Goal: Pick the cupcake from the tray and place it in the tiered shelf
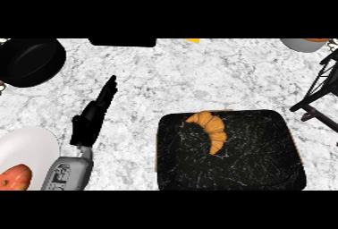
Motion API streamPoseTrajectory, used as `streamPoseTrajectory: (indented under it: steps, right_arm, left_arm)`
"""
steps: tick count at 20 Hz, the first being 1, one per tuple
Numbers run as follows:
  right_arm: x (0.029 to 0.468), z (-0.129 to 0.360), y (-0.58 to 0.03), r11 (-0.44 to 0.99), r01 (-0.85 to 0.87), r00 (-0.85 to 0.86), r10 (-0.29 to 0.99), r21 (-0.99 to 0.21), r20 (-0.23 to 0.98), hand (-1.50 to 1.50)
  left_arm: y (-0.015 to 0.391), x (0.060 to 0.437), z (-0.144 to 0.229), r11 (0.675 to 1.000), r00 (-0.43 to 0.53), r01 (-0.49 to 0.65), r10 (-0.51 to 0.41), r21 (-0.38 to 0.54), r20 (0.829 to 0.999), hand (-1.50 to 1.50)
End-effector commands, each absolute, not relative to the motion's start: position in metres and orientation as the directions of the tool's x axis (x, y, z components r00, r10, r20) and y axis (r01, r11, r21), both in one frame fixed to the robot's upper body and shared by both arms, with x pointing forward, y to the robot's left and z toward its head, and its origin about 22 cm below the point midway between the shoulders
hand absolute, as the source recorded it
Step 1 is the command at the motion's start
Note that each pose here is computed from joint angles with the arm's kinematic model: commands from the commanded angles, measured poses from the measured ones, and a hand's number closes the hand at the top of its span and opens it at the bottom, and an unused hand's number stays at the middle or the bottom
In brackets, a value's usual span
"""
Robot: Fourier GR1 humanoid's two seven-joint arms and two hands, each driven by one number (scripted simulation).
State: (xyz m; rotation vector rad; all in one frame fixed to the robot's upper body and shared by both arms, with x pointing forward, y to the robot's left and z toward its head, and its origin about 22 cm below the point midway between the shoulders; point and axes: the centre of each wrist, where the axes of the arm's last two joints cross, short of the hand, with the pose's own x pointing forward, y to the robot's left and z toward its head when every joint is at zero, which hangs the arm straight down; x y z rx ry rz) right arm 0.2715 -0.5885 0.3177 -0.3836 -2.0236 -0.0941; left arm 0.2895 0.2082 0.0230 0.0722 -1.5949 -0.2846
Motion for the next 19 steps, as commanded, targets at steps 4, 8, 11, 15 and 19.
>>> streamPoseTrajectory:
  steps: [4, 8, 11, 15, 19]
  right_arm:
    - [0.218, 0.334, -0.617, 0.914, 0.401, -0.284, 0.184, -0.057, 0.941, -1.50]
    - [0.204, 0.329, -0.625, 0.906, 0.391, -0.173, 0.245, -0.162, 0.954, -1.50]
    - [0.184, 0.334, -0.633, 0.901, 0.380, -0.134, 0.277, -0.209, 0.952, -1.50]
    - [0.177, 0.337, -0.635, 0.888, 0.362, -0.119, 0.345, -0.283, 0.931, -1.50]
    - [0.174, 0.326, -0.638, 0.910, 0.324, -0.128, 0.312, -0.258, 0.941, -1.50]
  left_arm:
    - [0.204, 0.290, 0.027, 0.964, -0.064, 0.128, -0.228, 0.234, 0.972, 0.00]
    - [0.208, 0.288, 0.026, 0.965, -0.062, 0.130, -0.223, 0.230, 0.973, 0.00]
    - [0.207, 0.284, 0.020, 0.970, -0.055, 0.109, -0.213, 0.217, 0.976, 0.00]
    - [0.214, 0.283, 0.019, 0.968, -0.058, 0.116, -0.217, 0.223, 0.974, 0.00]
    - [0.209, 0.285, 0.020, 0.972, -0.059, 0.115, -0.200, 0.206, 0.978, 0.00]
